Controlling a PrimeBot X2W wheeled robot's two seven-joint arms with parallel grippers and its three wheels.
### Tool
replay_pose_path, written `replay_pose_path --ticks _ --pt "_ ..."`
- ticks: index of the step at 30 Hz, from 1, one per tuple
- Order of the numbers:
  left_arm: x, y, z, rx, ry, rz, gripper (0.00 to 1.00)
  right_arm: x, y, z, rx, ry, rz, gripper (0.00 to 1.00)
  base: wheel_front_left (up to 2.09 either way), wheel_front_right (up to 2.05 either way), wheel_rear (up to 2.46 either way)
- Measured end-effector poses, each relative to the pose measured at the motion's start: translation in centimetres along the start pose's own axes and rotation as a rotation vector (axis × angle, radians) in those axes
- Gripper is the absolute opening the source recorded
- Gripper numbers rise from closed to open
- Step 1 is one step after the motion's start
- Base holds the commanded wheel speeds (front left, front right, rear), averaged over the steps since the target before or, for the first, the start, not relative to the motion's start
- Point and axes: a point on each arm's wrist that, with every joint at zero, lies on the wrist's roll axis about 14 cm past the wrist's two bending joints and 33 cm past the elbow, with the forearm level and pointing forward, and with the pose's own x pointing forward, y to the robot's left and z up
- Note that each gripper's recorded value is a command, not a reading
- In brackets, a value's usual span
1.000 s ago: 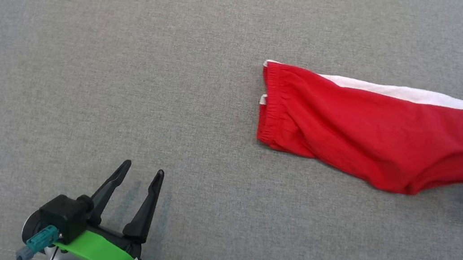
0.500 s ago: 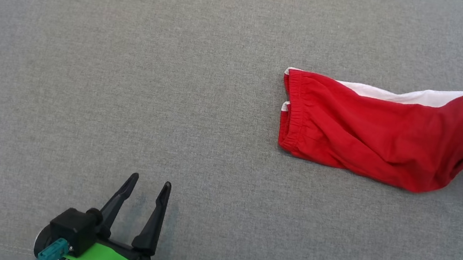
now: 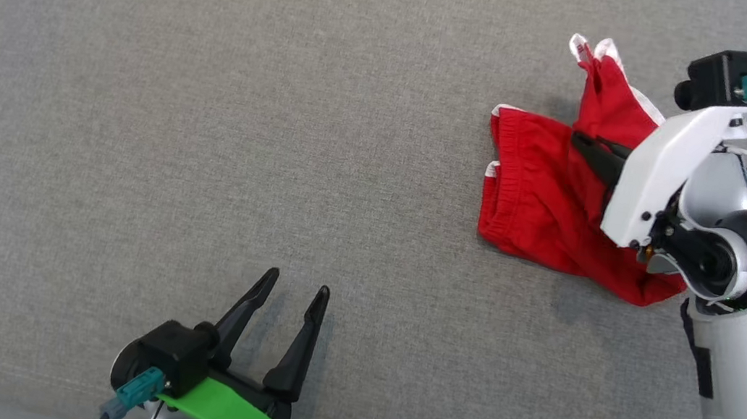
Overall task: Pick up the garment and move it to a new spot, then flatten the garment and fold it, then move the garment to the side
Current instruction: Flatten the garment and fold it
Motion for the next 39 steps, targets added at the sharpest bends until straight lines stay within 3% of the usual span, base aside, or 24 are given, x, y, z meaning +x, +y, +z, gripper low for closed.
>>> replay_pose_path --ticks 7,13,14,15,16,17,26,27,28,29,34,39 --pt "0.2 1.7 -1.1 -0.002 0.031 0.045 1.00 3.9 2.8 -3.9 -0.011 0.126 0.084 0.00 0.00 0.00 0.00" --pt "-0.6 2.9 -0.8 -0.009 0.015 0.093 1.00 4.2 4.9 -5.9 -0.019 0.171 0.137 0.00 0.00 0.00 0.00" --pt "-0.8 2.9 -0.9 -0.010 0.015 0.097 1.00 4.1 5.2 -6.0 -0.022 0.170 0.141 0.12 0.00 0.00 0.00" --pt "-0.8 2.8 -0.9 -0.009 0.013 0.095 1.00 3.9 5.3 -6.0 -0.029 0.164 0.142 0.37 0.00 0.00 0.00" --pt "-0.8 2.6 -0.8 -0.010 0.008 0.088 1.00 3.7 5.6 -5.8 -0.038 0.152 0.145 0.75 0.00 0.00 0.00" --pt "-0.8 2.4 -0.6 -0.011 0.003 0.083 1.00 3.6 5.8 -5.5 -0.043 0.137 0.149 1.00 0.00 0.00 0.00" --pt "-2.7 2.7 -0.4 -0.002 -0.016 0.104 1.00 -1.5 7.7 -0.7 -0.133 -0.145 0.183 1.00 0.00 0.00 0.00" --pt "-2.9 2.8 -0.2 -0.003 -0.022 0.111 1.00 -2.5 7.0 0.3 -0.160 -0.194 0.157 0.84 0.00 0.00 0.00" --pt "-3.0 2.8 0.0 -0.003 -0.029 0.112 1.00 -3.5 6.2 1.6 -0.178 -0.253 0.129 0.36 0.00 0.00 0.00" --pt "-3.0 2.7 0.2 -0.001 -0.036 0.107 1.00 -4.4 5.4 2.5 -0.202 -0.301 0.097 0.00 0.00 0.00 0.00" --pt "-2.4 1.7 1.1 -0.005 -0.065 0.077 1.00 -7.3 1.4 4.1 -0.283 -0.457 -0.043 0.00 0.00 0.00 0.00" --pt "-1.2 0.5 1.3 0.001 -0.068 0.028 1.00 -7.4 -3.0 4.0 -0.386 -0.556 -0.173 0.00 0.00 0.00 0.00"
